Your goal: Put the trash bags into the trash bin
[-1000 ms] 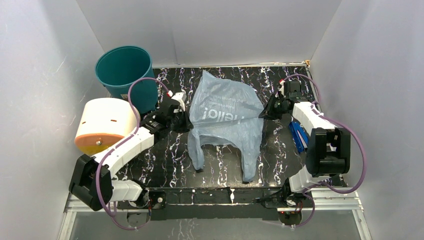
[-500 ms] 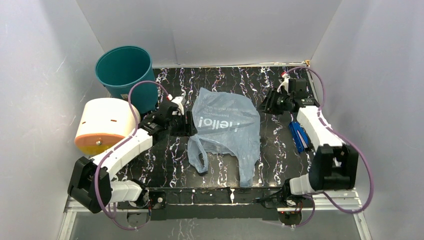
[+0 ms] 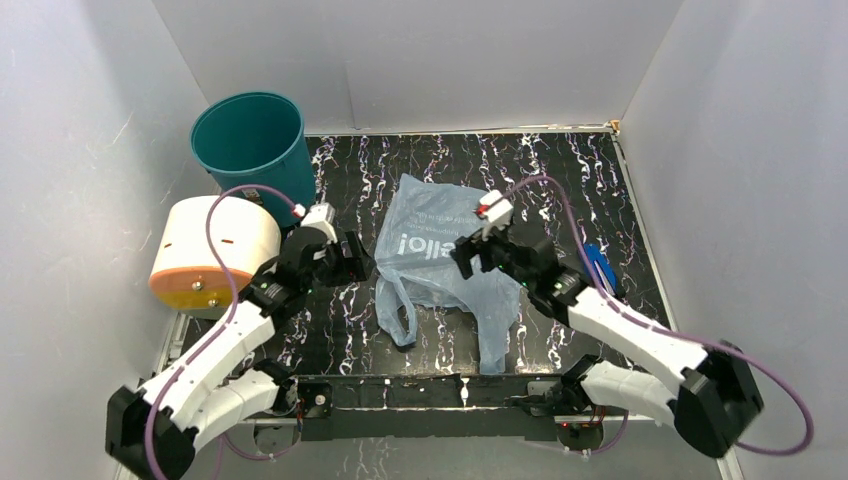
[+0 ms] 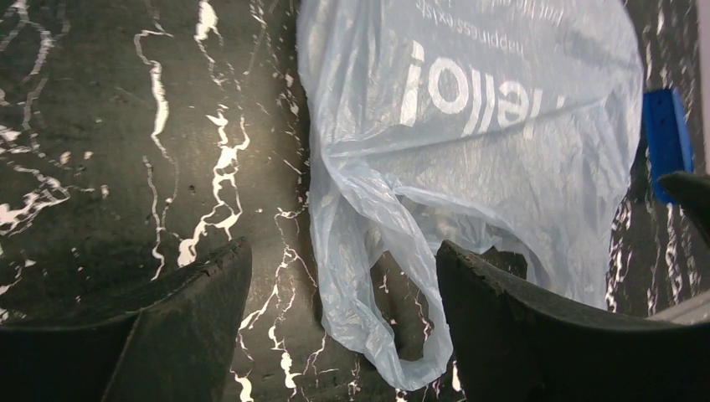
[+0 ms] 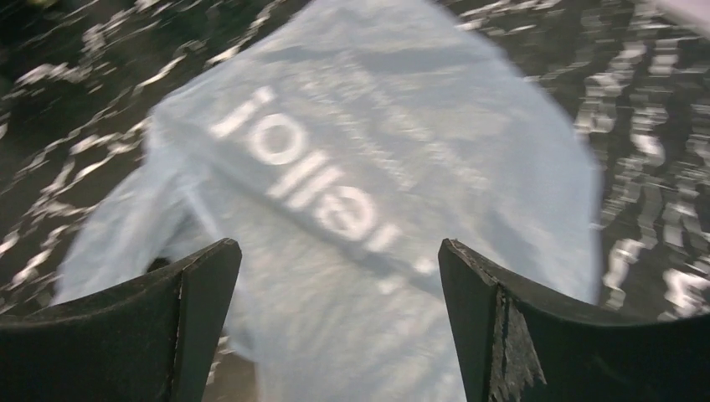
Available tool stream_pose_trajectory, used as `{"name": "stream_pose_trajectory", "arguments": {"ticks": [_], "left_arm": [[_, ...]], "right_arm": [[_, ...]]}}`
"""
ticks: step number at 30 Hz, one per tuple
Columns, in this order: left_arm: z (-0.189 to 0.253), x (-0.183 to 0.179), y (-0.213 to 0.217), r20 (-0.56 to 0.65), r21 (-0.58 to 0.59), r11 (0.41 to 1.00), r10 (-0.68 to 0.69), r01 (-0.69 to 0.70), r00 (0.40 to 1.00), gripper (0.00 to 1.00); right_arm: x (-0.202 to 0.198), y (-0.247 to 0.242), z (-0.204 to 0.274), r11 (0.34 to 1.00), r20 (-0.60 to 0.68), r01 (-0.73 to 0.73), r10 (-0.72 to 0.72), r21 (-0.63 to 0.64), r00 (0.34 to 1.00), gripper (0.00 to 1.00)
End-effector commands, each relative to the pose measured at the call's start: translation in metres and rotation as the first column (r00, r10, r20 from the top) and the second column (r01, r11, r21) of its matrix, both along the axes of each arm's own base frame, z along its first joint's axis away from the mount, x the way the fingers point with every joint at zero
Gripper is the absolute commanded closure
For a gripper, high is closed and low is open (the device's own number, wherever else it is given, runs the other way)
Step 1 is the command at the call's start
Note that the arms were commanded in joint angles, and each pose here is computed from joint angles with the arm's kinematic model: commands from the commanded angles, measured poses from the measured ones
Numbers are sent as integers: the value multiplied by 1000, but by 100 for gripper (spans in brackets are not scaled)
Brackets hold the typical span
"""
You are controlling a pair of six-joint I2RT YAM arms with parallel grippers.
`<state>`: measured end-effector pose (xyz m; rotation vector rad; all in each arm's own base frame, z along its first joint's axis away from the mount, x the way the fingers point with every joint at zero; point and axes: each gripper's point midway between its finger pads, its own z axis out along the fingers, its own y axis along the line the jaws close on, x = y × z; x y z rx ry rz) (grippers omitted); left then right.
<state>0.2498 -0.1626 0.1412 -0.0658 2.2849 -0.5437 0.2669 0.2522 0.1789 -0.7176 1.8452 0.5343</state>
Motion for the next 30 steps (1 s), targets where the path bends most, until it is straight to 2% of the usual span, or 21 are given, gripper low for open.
{"name": "stream_pose_trajectory", "arguments": {"ticks": [1,3,5,7,13,15,20,23,24,27,30], "left_arm": [[15,0,25,98,-56,987,155,-150,983,20],[18,-4,27,118,-76,986,156,-148,981,18],[18,-7,27,128,-87,987,148,-137,981,18],[18,-9,25,130,-91,989,131,-119,983,18],[14,-7,16,119,-97,992,93,-82,988,18],[11,-6,15,107,-92,992,94,-84,990,19],[7,-5,11,82,-104,991,89,-81,993,19],[5,-6,3,72,-109,993,41,-33,997,19],[3,-7,1,60,-104,994,29,-22,998,19],[-1,-8,-9,43,-117,993,-19,24,999,21],[-7,-8,-16,35,-126,990,-59,63,998,21]], "right_arm": [[28,-44,55,972,296,192,-225,137,928,2],[17,-30,40,988,254,101,-127,114,959,2],[-1,-8,15,997,177,-61,51,50,983,6],[-23,12,-8,974,97,-225,221,28,970,9],[-48,41,-53,913,23,-395,399,-101,917,23],[-47,48,-59,911,12,-390,395,-131,919,30],[-45,59,-77,902,-35,-399,399,-162,916,38],[-38,64,-85,906,-60,-379,375,-186,925,59],[-33,65,-86,916,-69,-353,347,-191,935,63],[-18,62,-91,939,-111,-261,242,-224,964,68],[-11,56,-89,936,-84,-231,217,-264,973,82]]}}
